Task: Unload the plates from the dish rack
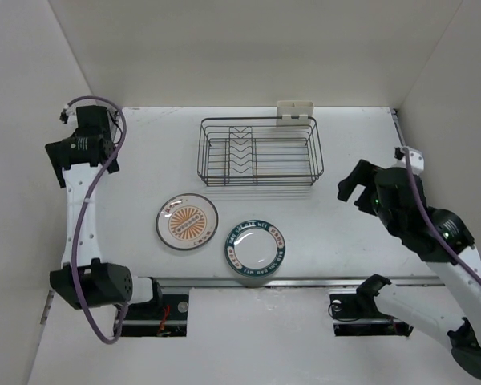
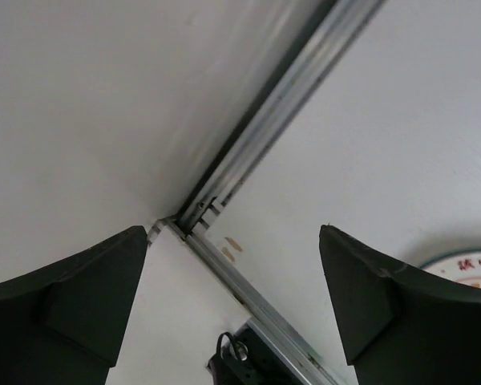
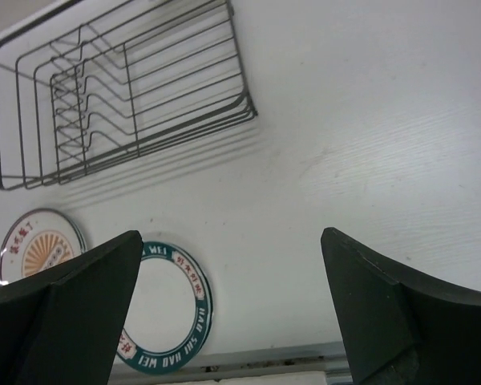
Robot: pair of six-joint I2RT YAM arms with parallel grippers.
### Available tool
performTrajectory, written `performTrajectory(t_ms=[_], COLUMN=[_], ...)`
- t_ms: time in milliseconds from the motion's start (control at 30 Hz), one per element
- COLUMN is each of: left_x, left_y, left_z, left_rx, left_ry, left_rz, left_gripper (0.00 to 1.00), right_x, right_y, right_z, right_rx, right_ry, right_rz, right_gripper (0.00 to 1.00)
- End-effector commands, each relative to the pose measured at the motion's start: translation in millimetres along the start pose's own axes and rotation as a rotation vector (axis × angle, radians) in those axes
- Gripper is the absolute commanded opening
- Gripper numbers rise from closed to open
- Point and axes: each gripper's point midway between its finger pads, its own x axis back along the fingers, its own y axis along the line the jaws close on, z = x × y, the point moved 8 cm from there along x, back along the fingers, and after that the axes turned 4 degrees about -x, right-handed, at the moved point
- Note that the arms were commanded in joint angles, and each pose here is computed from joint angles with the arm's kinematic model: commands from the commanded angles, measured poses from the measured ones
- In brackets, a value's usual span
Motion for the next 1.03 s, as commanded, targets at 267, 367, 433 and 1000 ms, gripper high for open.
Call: performTrajectory(t_ms=[267,367,433,1000], left_x=[54.5,60.1,71.2,84.6], left_y=[51.5,53.7,60.7,64.7], left_z=[10.5,13.4,19.0,43.9], left_rx=[0.171,0.153,0.166,0.12], left_ry=[-0.176,-0.179,-0.215,-0.276], left_rz=[-0.107,-0.078,-0.053,0.055], left_gripper=[0.88,0.88,0.88,0.92], right_x=[58.7,69.0,76.7,125.5], right_y=[-37.4,-42.3,-46.2,-77.8], right_z=[-23.6,-21.6,-18.8,7.4], right_rx=[-0.12,-0.135,-0.143,-0.266], right_ry=[-0.183,-0.18,-0.171,-0.14], right_rz=[-0.029,-0.075,-0.111,-0.366], right_gripper=[0.99,0.99,0.99,0.99])
